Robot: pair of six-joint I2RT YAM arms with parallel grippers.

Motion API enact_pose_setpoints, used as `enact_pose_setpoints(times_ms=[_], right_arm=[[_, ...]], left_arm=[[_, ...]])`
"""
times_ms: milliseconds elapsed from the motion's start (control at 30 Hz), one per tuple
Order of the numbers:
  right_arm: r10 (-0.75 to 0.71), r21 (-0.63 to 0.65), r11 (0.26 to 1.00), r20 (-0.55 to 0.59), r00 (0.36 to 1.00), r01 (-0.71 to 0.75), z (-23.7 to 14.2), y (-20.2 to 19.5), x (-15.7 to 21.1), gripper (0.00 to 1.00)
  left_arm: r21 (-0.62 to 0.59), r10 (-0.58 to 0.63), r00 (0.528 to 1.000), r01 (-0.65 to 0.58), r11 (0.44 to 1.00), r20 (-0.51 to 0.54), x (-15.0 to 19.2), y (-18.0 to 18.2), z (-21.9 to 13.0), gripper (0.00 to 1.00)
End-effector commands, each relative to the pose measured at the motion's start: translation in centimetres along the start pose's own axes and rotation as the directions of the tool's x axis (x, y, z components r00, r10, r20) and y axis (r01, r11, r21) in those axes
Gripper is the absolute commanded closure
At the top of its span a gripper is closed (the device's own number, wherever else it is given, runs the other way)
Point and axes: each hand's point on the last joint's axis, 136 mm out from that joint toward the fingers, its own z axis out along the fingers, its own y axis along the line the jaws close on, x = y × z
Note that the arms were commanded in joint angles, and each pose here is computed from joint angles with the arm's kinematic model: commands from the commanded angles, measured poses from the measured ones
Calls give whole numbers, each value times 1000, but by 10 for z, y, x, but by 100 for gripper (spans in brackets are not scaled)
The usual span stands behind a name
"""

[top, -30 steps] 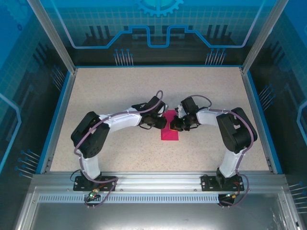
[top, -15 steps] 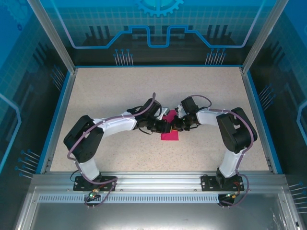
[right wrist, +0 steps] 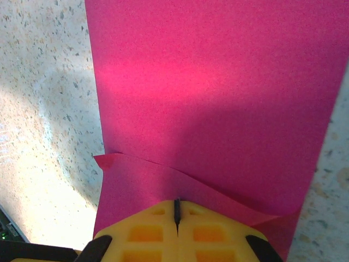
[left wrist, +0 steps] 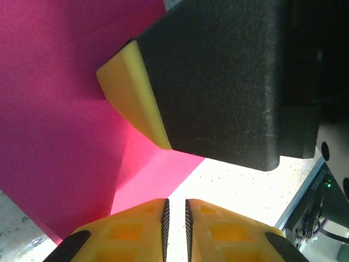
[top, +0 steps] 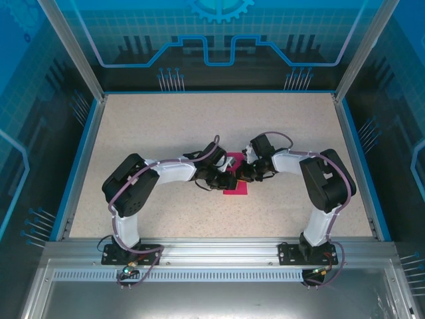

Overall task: Fold a paper plane with a square sheet of paper (fold left side to right side)
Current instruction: Fold the triangle a second time at the center of the table.

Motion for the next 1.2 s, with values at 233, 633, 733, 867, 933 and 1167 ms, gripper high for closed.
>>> enact_pose_setpoints(times_ms=[233,633,733,867,933,1167], right_arm=[[30,77,997,-67,997,-24,8,-18,17,95],[28,80,997,-72,997,-22,9,-19,18,95],[29,81,996,-73,997,-23,9,-19,18,95],[27,84,996,-75,997,-21,9,-20,18,95],[26,87,996,-75,997,-20,8,-20,18,95],[26,93,996,-75,997,-19,8,-21,17,95]], left_arm=[[-81,-33,999,31,996,-25,13,28,6,83],[-126,-34,999,30,992,-25,18,39,4,85],[-132,-37,999,33,991,-29,20,41,5,85],[-145,-40,999,35,989,-31,23,44,4,85],[-151,-44,998,38,988,-36,25,47,4,85],[-185,-56,998,48,982,-37,35,56,-2,89]])
